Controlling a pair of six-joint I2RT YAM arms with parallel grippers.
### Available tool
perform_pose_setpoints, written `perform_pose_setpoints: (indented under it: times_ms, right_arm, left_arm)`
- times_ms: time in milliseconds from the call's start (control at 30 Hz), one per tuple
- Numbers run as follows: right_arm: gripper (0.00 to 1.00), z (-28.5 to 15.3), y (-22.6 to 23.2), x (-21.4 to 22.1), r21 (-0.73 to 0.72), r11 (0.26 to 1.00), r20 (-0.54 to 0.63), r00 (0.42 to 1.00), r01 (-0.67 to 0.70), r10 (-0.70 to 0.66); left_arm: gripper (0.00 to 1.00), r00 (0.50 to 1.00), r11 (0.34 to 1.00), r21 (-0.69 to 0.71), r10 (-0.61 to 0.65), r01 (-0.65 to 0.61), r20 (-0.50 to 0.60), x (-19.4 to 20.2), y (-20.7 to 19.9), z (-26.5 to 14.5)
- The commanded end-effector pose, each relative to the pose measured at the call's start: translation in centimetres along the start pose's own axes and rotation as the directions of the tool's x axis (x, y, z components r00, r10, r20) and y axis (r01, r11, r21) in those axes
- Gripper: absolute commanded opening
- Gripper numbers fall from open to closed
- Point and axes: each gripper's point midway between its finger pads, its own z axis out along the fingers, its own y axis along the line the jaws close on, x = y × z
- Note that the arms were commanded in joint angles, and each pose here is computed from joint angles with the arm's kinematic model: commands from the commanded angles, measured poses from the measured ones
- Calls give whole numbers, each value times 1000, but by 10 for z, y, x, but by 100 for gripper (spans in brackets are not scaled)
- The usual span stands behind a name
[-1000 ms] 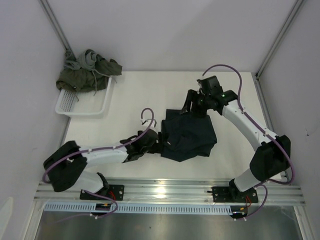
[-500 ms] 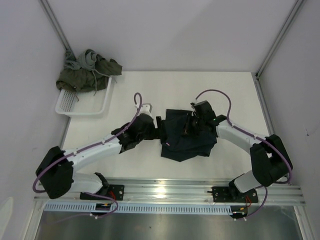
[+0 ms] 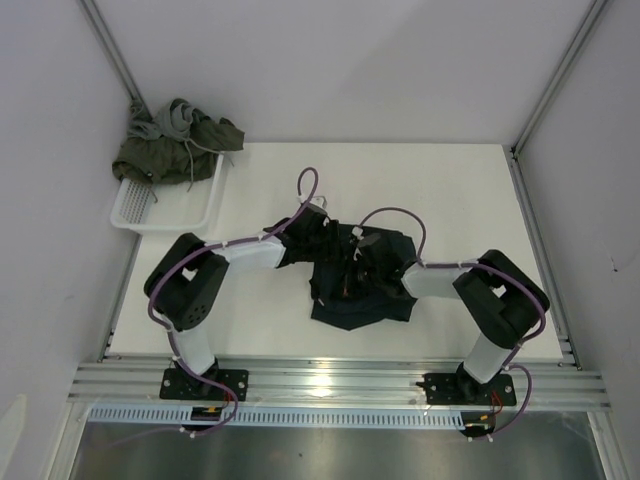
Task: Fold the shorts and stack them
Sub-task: Fold the shorts
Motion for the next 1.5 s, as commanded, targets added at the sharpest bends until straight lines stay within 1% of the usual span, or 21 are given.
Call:
perform_pose_setpoints:
  times_ms: [0,100,200,233,333,400,500,600,633,700,733,800,833,933,1000,1133,1167,1200,1300,1333,1467]
  right_arm:
    - [0,11,-2,15,7,1000,14,1000,28,-28]
    - [0,12,-4,20,24,999,38,999,33,-34]
    - [0,10,-5,23,24,999,70,997,32,-34]
    - [0,9,-5,22,23,999,82,996,33,-35]
    - [0,4,-1,22,9,999,109,993,51,-52]
    - [0,0,1,22,4,997,111,991,76,-76]
    - [2,-13,8,15,16,995,137,985,104,-105]
    - [9,-39,25,-1,-5,991,191,973,136,-133]
    - [13,-54,37,-9,-35,987,226,964,154,-142]
    - [18,-72,38,-22,-40,989,255,959,140,-125]
    - [20,-81,42,-26,-61,988,263,957,141,-120]
    - [26,-107,43,-45,-92,988,323,942,127,-91]
    - [27,-113,41,-45,-117,986,314,946,119,-77]
    - [29,-131,21,-69,-148,986,360,933,76,-18]
    - [31,-135,7,-77,-195,979,345,938,55,16]
    - [40,-129,-13,-91,-240,970,313,949,37,41]
    - [40,-129,-11,-99,-266,962,329,944,61,31]
    - [40,-121,-16,-95,-304,952,276,959,24,64]
    - [37,-114,-9,-96,-393,918,247,968,52,50]
    - [37,-106,-12,-94,-407,913,214,974,15,80]
    - [34,-91,-17,-98,-432,902,208,974,10,88]
  left_arm:
    - [73,1000,993,116,-25,23,17,-17,-26,4]
    - [68,999,991,127,-50,49,4,-15,-25,8]
    - [56,996,984,158,-82,78,19,-21,-26,10]
    - [44,996,983,159,-91,87,21,-24,-23,11]
    - [24,994,980,174,-103,98,21,-28,-24,13]
    - [18,994,978,185,-105,98,24,-33,-27,14]
    - [17,994,978,184,-108,100,33,-40,-27,15]
    - [18,993,977,192,-105,92,56,-53,-28,13]
    - [30,992,976,199,-102,86,73,-62,-31,10]
    - [38,993,980,187,-82,65,85,-68,-30,6]
    - [51,992,981,185,-77,58,97,-74,-32,2]
    - [62,991,985,167,-56,35,124,-82,-31,-6]
    - [73,991,988,152,-48,29,122,-83,-30,-10]
    - [82,988,992,128,-8,-12,153,-95,-30,-20]
    - [82,989,993,110,17,-33,147,-95,-27,-25]
    - [81,986,982,178,28,-57,165,-86,-42,-55]
    - [81,987,982,177,30,-58,156,-75,-40,-58]
    - [81,984,977,199,39,-74,174,-66,-48,-70]
    - [77,985,969,237,24,-64,170,-43,-53,-80]
    - [76,991,969,238,32,-62,129,-18,-48,-78]
    - [71,990,952,298,32,-71,135,5,-61,-89]
